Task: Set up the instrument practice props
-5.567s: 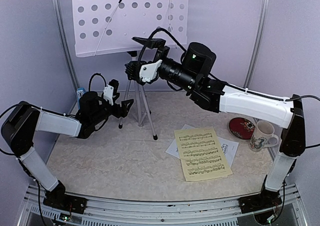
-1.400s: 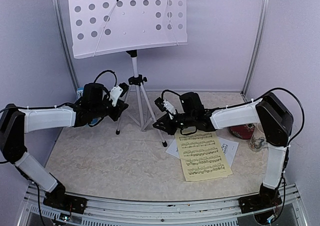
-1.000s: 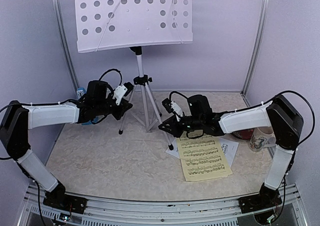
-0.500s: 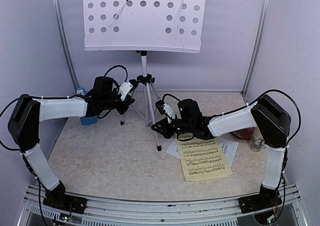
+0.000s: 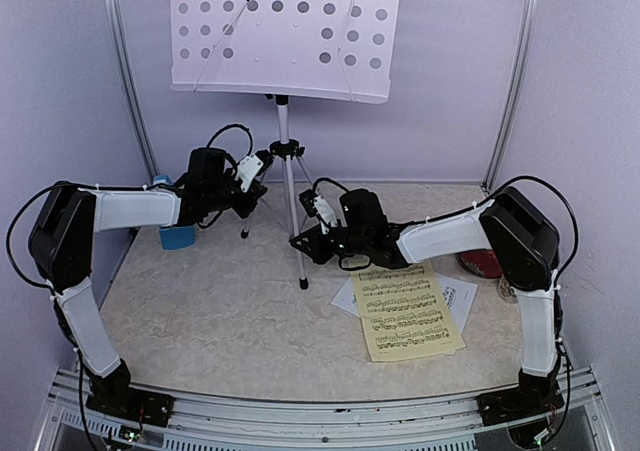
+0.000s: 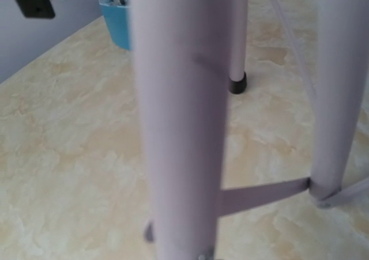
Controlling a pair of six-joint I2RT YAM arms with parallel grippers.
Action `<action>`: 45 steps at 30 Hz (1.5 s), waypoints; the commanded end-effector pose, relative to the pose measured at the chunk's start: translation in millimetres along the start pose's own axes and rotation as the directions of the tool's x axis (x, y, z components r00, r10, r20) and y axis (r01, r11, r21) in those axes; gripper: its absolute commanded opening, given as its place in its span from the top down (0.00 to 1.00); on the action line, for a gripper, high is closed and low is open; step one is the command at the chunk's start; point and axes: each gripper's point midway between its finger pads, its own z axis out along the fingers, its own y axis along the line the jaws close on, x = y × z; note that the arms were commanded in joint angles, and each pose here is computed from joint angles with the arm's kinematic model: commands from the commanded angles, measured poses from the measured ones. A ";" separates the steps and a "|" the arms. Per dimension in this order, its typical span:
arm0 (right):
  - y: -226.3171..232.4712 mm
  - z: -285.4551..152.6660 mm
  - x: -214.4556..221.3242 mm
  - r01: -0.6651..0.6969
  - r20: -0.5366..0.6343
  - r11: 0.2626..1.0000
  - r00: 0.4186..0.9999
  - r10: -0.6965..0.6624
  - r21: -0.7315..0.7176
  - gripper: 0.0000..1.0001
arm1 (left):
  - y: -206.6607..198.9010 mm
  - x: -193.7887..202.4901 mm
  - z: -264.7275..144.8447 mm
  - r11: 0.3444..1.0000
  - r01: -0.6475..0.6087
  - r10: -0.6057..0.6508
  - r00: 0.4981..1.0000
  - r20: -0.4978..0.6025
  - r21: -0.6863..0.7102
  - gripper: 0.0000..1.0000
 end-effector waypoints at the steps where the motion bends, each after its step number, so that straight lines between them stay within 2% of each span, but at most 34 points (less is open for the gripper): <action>1: 32.6 13.5 41.3 -0.038 -0.113 0.991 0.993 0.023 -0.126 1.00 | -15.8 26.8 3.9 0.999 -0.042 0.043 0.998 -0.036 0.031 0.93; 10: 48.1 26.1 34.2 -0.031 -0.100 0.987 0.995 0.015 -0.160 1.00 | -15.5 32.3 17.7 0.998 -0.054 0.055 0.997 -0.047 0.035 0.92; 14: 49.5 21.4 31.1 -0.021 -0.091 0.987 0.996 0.006 -0.161 0.99 | -13.2 33.1 12.8 0.998 -0.053 0.055 0.997 -0.048 0.027 0.88; 16: 50.4 18.2 30.0 -0.010 -0.088 0.987 0.996 -0.004 -0.162 0.94 | -14.2 33.9 9.6 0.998 -0.049 0.050 0.998 -0.043 0.025 0.84; 17: 51.0 16.3 28.4 -0.006 -0.085 0.986 0.996 -0.008 -0.167 0.88 | -14.8 33.5 7.4 0.999 -0.046 0.047 0.998 -0.038 0.024 0.82; 20: 50.9 8.7 21.5 0.003 -0.062 0.983 0.998 -0.015 -0.184 0.67 | -15.9 33.8 2.6 0.999 -0.030 0.031 0.999 -0.027 0.020 0.68; 23: 46.0 1.2 12.2 0.004 -0.036 0.982 0.999 -0.011 -0.190 0.52 | -17.8 36.8 -1.3 1.000 -0.023 0.024 0.999 -0.025 0.021 0.56; 29: 37.8 -32.8 -16.3 0.067 0.072 0.977 0.996 -0.053 -0.202 0.36 | -15.5 33.9 -20.1 1.000 -0.017 0.016 0.999 0.028 0.013 0.43; 32: 20.0 -64.5 -33.3 0.109 0.147 0.979 0.986 -0.084 -0.171 0.21 | -7.1 27.2 -42.7 0.999 0.010 -0.006 0.993 0.116 -0.030 0.38; 34: 3.1 -81.1 -45.8 0.133 0.185 0.982 0.977 -0.107 -0.133 0.14 | -5.7 28.8 -49.6 0.999 0.018 -0.012 0.990 0.141 -0.042 0.36; 36: -18.6 -88.8 -55.5 0.177 0.191 0.982 0.968 -0.161 -0.070 0.05 | -7.6 33.7 -50.0 0.999 -0.016 0.023 0.989 0.143 -0.051 0.30; 41: -69.6 -86.9 -68.5 0.423 0.122 0.900 0.893 -0.434 0.101 0.03 | 3.8 51.5 -41.7 0.997 -0.062 0.066 0.992 0.105 -0.037 0.28; 45: -100.7 -82.8 -61.3 0.534 0.070 0.834 0.834 -0.547 0.141 0.05 | 9.1 67.4 -38.7 0.989 -0.150 0.151 0.986 0.067 -0.015 0.28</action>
